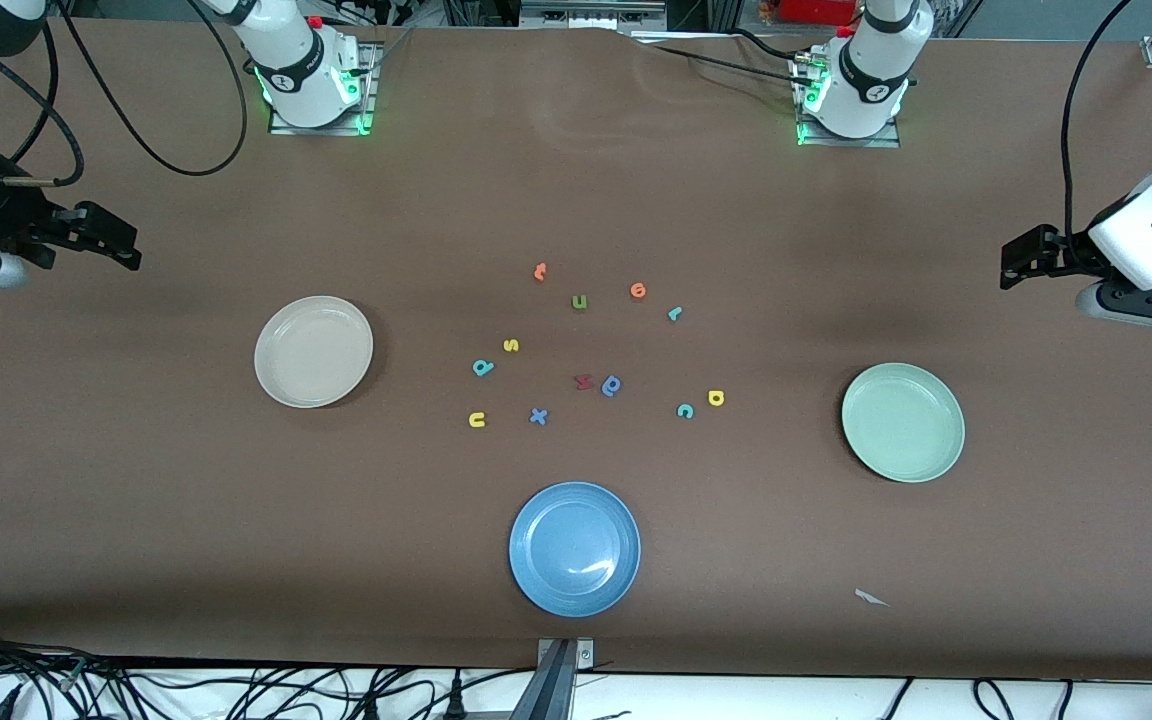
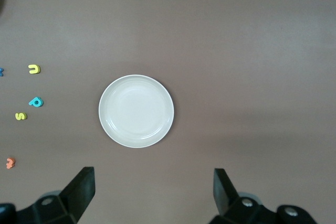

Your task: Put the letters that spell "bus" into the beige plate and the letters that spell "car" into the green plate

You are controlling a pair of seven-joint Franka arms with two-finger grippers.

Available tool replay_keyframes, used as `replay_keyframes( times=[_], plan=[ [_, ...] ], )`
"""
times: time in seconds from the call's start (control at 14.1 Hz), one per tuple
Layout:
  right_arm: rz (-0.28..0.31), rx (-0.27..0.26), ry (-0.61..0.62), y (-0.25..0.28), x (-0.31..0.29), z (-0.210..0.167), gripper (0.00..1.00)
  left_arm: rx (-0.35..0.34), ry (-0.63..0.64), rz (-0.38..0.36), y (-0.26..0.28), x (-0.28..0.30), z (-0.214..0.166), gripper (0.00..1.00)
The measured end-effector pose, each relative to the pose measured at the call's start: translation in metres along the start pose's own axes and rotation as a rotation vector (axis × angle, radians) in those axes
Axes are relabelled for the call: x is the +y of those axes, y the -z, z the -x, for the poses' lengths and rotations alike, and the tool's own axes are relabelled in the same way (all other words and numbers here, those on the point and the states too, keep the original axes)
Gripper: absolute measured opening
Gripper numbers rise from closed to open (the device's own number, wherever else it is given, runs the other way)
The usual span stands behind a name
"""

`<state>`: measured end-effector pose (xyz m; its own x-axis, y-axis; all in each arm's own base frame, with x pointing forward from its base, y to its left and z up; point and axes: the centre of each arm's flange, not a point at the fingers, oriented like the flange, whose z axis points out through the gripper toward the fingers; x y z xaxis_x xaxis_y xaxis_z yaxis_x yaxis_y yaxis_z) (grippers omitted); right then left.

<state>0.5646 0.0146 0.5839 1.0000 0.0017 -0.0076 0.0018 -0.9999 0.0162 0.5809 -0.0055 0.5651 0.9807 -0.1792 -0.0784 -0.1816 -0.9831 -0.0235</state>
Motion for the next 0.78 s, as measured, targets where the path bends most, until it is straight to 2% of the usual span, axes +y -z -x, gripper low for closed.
replay_keyframes(
  times=[0.78],
  plan=[
    [0.000,0.000,-0.001,0.0000,0.0000,0.0000,1.00,0.000,0.000,0.000,0.0000,0.0000,0.0000,1.00]
  ],
)
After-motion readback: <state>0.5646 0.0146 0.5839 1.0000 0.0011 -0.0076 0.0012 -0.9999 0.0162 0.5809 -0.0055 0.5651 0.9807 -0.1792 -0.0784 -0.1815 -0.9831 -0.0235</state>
